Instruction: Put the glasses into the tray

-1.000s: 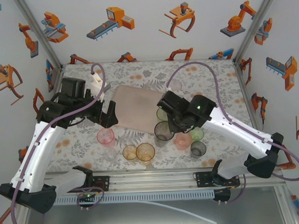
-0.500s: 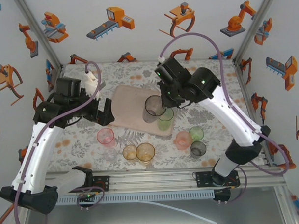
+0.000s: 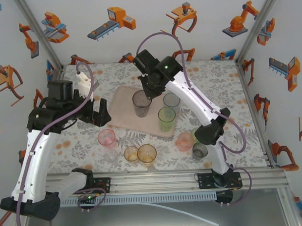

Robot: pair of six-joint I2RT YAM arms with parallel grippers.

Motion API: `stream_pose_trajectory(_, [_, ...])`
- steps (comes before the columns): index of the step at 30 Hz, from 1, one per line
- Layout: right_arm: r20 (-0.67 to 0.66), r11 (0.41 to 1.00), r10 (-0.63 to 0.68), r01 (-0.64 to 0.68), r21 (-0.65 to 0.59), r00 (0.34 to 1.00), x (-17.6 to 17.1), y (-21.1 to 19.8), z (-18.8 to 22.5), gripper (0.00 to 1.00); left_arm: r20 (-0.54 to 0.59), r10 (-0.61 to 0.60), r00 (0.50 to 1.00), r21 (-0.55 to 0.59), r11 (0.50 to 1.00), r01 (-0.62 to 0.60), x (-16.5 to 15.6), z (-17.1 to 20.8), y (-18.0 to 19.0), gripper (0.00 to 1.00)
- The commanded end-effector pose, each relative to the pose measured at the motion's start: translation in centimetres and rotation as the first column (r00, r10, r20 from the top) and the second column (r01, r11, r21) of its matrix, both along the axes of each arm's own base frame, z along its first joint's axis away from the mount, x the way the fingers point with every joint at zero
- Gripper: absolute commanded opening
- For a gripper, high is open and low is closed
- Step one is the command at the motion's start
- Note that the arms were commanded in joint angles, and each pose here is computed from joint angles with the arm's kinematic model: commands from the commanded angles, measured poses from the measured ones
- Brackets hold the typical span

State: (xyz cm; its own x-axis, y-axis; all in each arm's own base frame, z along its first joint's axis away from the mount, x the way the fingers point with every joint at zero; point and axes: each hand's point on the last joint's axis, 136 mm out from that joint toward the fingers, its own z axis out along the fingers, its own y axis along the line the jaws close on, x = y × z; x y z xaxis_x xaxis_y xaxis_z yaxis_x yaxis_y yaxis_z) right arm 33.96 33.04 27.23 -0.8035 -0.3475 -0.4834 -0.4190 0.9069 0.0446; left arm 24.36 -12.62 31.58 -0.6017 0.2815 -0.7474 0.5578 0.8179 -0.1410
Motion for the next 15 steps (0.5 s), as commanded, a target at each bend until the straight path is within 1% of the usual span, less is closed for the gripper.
stream_pose_trajectory(1, [0.04,1.0,0.011,-0.01,-0.027,0.999,0.8,-0.6,0.4,0.0,-0.017,-0.003,1.0,-0.028,1.0,0.002,-0.7,0.2,0.0,0.97])
stream_pose_trajectory(9, [0.018,0.998,-0.007,0.008,-0.06,1.0,1.9,-0.5,-2.7,0.0,-0.026,-0.001,1.0,-0.035,0.999,0.0,-0.7,-0.1,0.1,0.97])
stream_pose_trajectory(15, [0.014,0.997,-0.017,0.018,-0.07,1.0,2.4,-0.4,-4.4,0.0,-0.03,0.003,1.0,-0.036,0.999,-0.004,-0.7,-0.3,0.2,0.97])
